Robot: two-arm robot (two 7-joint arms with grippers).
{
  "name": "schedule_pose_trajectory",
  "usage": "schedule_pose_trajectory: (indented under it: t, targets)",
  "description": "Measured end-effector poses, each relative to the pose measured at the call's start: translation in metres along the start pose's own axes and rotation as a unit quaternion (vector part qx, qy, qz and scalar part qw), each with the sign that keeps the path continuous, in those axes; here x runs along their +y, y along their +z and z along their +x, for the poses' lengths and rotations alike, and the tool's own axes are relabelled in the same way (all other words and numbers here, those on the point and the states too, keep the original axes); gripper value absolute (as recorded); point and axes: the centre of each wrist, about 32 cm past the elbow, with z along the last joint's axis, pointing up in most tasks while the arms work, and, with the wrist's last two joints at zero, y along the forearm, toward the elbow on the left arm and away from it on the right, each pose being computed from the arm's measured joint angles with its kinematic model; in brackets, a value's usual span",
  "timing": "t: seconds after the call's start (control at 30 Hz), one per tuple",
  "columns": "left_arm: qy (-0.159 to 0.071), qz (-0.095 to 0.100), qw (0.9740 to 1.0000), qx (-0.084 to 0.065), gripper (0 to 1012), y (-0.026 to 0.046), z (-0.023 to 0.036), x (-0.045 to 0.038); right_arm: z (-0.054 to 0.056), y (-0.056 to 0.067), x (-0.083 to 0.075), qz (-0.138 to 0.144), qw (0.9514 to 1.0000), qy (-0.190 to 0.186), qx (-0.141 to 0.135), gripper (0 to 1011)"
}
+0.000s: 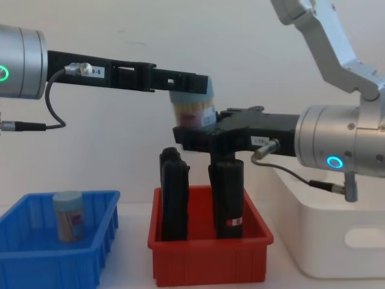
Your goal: Pick the cotton swabs from the blue box and place them into the white box.
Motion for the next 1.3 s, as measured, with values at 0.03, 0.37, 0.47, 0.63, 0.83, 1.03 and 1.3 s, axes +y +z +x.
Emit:
schedule_pose_trajectory:
  t: [0.03,0.37,0.47,0.63,0.83,1.03,1.3]
  targets:
    - [0.0,0.0,1.0,0.0,1004,0.0,0.0,0.0,0.0,0.0,-0.001,0.0,1.0,-0.003,0.001,632]
    - [0.0,0.0,1.0,0.0,1004,0.0,0.0,0.0,0.005,-0.001,-0.018,0.0,0.9979,-0.064,0.012,632]
    - [0.0,0.0,1.0,0.0,1004,0.0,0.0,0.0,0.008,-0.002,-0.025,0.0,0.9962,-0.085,0.017,632]
    - [0.0,0.0,1.0,0.0,1004,0.0,0.0,0.0,0.013,-0.005,-0.037,-0.001,0.9918,-0.126,0.023,632]
    - [0.0,0.0,1.0,0.0,1004,0.0,0.0,0.0,0.021,-0.01,-0.05,-0.006,0.9846,-0.173,0.028,632]
    - [0.0,0.0,1.0,0.0,1004,0.0,0.0,0.0,0.032,-0.017,-0.06,-0.016,0.9752,-0.218,0.035,632]
    - [0.0,0.0,1.0,0.0,1004,0.0,0.0,0.0,0.051,-0.035,-0.065,-0.046,0.9609,-0.269,0.049,632]
